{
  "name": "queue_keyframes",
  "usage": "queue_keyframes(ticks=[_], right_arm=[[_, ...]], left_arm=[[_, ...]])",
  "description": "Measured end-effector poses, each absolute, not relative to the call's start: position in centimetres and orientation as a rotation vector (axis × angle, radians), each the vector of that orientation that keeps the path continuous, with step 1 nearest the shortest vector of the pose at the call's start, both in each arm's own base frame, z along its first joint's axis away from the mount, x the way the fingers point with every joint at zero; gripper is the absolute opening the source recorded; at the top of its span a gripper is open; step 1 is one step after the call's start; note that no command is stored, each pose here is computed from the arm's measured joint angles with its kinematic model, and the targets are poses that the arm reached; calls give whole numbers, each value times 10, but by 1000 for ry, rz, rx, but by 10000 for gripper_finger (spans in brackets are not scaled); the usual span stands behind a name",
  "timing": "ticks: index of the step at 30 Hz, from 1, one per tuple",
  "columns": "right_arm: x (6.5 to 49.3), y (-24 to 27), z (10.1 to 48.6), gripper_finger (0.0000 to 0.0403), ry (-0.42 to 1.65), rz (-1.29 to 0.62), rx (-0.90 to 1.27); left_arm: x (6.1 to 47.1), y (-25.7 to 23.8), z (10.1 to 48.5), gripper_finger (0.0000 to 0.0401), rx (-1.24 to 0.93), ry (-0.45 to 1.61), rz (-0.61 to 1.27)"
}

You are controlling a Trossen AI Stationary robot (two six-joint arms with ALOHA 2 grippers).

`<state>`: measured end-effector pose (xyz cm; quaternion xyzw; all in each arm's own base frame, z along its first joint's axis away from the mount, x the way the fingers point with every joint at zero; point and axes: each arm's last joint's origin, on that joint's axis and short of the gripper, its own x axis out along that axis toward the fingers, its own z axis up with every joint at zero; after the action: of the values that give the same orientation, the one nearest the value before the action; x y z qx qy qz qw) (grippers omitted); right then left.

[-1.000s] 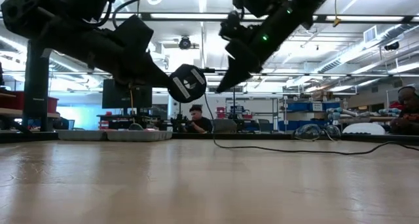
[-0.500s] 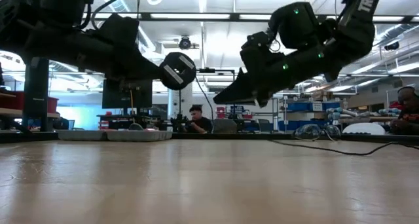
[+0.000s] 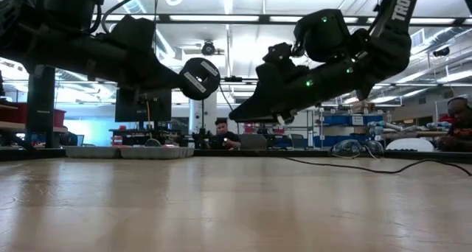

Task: Coil cords
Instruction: Coil the black wire on the black spool

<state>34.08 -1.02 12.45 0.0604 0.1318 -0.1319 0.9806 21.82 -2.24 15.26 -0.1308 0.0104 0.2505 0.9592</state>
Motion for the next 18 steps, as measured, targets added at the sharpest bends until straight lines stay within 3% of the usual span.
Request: queue_keyframes(ticks=[18], right_arm=[[340,-9,128,130,291,-348,6]], left_arm=[[218,-22,154,0,-276,1,511]])
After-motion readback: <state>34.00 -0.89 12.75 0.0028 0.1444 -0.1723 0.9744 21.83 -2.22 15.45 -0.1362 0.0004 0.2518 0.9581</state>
